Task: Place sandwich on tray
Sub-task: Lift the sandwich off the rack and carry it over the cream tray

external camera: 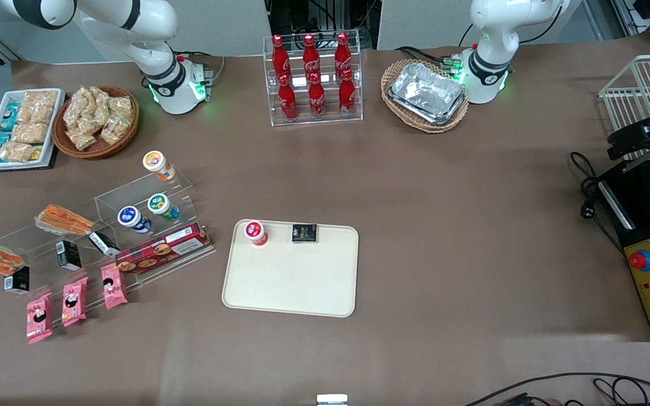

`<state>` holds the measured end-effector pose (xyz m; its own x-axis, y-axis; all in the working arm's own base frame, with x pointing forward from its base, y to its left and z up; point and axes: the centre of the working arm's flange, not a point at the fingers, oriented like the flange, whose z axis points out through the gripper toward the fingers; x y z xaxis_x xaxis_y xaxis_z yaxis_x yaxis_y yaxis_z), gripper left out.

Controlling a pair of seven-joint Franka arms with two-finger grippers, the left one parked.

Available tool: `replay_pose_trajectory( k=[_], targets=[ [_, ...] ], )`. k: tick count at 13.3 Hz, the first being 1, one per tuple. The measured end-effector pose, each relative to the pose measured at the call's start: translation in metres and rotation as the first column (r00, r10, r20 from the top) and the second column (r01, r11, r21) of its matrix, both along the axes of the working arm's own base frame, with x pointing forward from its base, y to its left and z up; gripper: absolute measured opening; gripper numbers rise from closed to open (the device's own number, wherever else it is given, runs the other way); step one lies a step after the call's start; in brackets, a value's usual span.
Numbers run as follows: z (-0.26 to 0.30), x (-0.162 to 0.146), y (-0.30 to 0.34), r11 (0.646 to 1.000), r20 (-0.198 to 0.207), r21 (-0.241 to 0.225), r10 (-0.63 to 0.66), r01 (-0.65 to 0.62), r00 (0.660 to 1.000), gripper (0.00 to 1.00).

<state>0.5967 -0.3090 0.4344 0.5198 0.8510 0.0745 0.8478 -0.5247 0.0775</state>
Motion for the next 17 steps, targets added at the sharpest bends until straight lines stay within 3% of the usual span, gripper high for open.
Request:
replay_pose_trajectory(
  k=[6,11,15,17],
  targets=[
    [0.067,0.035,0.092,0.998,0.046,0.031,0.05,-0.052,0.998,0.15],
    [0.066,0.068,0.243,0.994,0.03,0.062,0.092,-0.094,0.995,0.15],
    [0.05,0.072,0.377,0.993,-0.008,0.078,0.09,-0.089,0.996,0.15],
    [0.034,0.071,0.44,0.993,-0.001,0.068,0.094,-0.093,0.996,0.15]
  ],
)
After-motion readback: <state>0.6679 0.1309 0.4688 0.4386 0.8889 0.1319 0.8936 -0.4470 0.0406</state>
